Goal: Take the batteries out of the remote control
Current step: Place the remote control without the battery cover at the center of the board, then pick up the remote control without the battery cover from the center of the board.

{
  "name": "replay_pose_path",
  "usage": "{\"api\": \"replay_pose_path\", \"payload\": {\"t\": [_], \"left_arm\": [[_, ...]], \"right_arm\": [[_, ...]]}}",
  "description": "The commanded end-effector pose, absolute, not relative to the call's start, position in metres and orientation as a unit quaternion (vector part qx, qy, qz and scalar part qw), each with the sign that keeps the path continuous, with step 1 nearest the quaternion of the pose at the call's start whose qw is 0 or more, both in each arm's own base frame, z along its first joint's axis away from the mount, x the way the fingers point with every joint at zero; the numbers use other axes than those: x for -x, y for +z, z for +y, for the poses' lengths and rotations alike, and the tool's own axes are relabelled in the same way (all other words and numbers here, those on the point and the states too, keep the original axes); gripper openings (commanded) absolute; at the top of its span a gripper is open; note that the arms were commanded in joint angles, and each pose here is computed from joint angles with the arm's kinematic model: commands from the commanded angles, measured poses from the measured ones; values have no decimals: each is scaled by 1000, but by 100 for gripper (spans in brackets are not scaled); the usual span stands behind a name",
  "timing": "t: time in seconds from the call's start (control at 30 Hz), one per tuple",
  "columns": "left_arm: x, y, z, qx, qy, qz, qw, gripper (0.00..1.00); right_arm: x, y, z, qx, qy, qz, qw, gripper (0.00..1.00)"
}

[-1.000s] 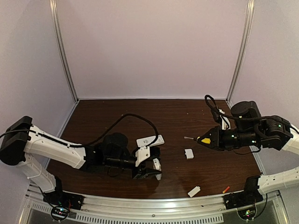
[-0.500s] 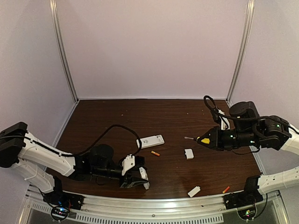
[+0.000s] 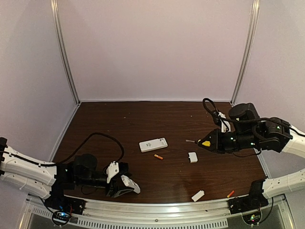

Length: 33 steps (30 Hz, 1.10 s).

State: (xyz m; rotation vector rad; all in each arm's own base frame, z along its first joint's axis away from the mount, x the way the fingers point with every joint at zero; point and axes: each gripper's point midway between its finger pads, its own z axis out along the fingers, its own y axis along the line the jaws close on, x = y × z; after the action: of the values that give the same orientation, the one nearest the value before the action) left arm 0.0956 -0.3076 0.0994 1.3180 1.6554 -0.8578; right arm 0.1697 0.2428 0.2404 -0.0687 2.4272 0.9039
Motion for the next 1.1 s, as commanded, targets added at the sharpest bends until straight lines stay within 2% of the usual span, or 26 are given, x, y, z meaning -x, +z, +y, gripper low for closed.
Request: {"api": "replay_pose_path", "payload": {"t": [0.0,0.13,0.53,0.7,0.8,0.9,1.07], "left_arm": [[-100,79,-296,-514,-309,700,388,70],[-99,81,-296,-515,-308,704,380,77],[-123,70,-279,-456,-250,762,385,77],[-126,51,-278,-444,-226,787,365,74],[-129,48,-281,-439,-208,791,371,80],[-132,40,-281,-428,-192,804,366,81],[-118,26,-285,-428,-184,812,351,86]], "right_arm": [[-175,243,252,39,344,897,276,0],[-177,244,256,43,346,896,276,0],[-179,242,253,39,347,895,279,0],[-178,239,251,36,346,896,277,0],[-177,236,251,38,345,899,269,0],[-175,233,249,38,338,903,262,0],[-172,229,246,35,334,907,255,0]]}}
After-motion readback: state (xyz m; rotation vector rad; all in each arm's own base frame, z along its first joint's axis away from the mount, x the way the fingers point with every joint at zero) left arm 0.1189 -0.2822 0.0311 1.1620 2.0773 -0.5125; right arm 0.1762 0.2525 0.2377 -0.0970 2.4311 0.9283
